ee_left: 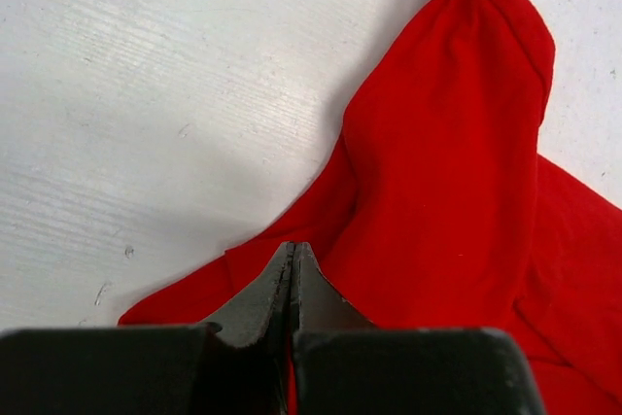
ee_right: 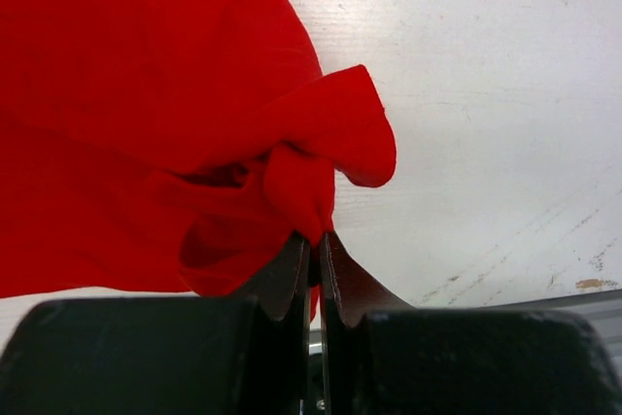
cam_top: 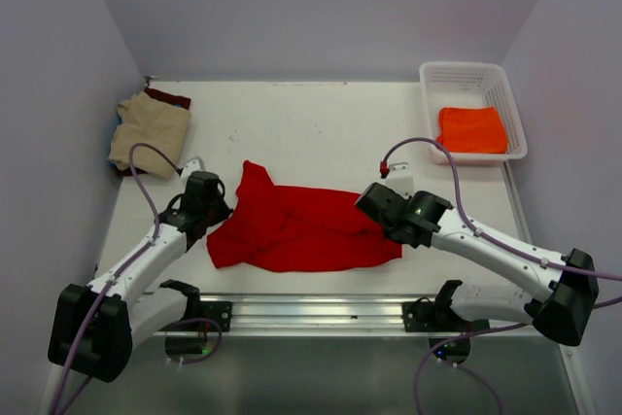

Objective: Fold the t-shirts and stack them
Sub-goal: Flatten out the tshirt

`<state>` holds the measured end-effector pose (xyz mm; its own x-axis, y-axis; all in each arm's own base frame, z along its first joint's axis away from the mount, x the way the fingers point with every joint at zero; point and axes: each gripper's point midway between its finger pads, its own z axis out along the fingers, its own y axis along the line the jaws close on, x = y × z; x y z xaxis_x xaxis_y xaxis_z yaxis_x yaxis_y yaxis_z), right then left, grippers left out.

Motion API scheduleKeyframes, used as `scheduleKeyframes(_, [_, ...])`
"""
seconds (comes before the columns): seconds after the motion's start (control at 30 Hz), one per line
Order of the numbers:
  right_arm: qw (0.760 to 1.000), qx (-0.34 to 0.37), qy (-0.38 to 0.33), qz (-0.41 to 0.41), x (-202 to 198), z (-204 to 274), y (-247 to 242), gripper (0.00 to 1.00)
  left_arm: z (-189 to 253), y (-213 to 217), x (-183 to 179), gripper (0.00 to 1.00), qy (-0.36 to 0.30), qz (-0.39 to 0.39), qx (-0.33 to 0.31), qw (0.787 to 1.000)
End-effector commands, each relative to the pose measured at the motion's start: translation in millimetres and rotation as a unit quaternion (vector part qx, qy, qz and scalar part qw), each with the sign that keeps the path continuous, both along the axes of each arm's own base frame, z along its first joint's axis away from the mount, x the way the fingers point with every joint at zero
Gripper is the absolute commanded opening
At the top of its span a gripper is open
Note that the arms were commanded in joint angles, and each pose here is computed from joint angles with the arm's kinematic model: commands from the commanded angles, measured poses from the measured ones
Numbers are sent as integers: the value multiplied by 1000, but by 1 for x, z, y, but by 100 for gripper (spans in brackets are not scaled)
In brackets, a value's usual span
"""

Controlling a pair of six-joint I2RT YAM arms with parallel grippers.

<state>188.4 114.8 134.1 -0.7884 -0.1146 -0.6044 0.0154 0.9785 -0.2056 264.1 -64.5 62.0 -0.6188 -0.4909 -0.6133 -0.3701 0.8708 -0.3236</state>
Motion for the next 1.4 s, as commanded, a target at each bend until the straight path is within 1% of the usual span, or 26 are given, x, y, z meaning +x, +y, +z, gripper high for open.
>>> scheduleKeyframes(0.0, [1000, -6, -11, -12, 1, 1, -5, 0, 10, 1, 10, 0, -15, 2, 3, 1000])
scheduleKeyframes(0.07, [1000, -5, -11, -12, 1, 1, -6, 0, 9, 4, 8, 0, -6, 7, 9, 1000])
scheduleKeyframes(0.1, [1000, -4, -12, -12, 1, 2, -6, 0, 5, 8, 3, 3, 8, 17, 17, 1000])
scheduleKeyframes(0.13, [1000, -4, -13, -12, 1, 2, -5, 0, 5, 10, 2, 11, 11, 21, 20, 1000])
scheduleKeyframes(0.2, [1000, -4, -12, -13, 2, 0, -5, 0, 3, 11, 0, 15, 16, 22, 23, 999])
scheduleKeyframes(0.23, [1000, -4, -11, -11, 2, 0, -4, 0, 2, 11, 0, 19, 18, 22, 22, 999])
scheduleKeyframes(0.3, [1000, -5, -9, -10, 2, -1, -3, 0, -5, 9, -3, 22, 27, 22, 18, 999])
scheduleKeyframes(0.43, [1000, -6, -10, -10, 2, 0, -3, 0, -27, 7, -14, 23, 67, 20, 13, 997])
scheduleKeyframes(0.57, [1000, -5, -9, -12, 2, 0, -4, 0, -42, 5, -20, 23, 88, 19, 8, 996])
scheduleKeyframes(0.7, [1000, -6, -9, -12, 1, -1, -5, 0, -46, 4, -21, 23, 92, 21, 4, 996])
scheduleKeyframes(0.93, [1000, -6, -9, -11, 2, -1, -4, 0, -41, 3, -21, 24, 91, 26, 1, 996])
scheduleKeyframes(1.13, [1000, -9, -8, -10, 2, -3, -4, 0, -41, 3, -24, 33, 96, 30, -5, 995])
scheduleKeyframes(1.2, [1000, -10, -7, -10, 2, -3, -4, 0, -39, 3, -24, 40, 96, 34, -5, 995])
scheduleKeyframes(1.37, [1000, -9, -8, -9, 2, -2, -3, 0, -43, 3, -22, 38, 91, 28, -2, 995])
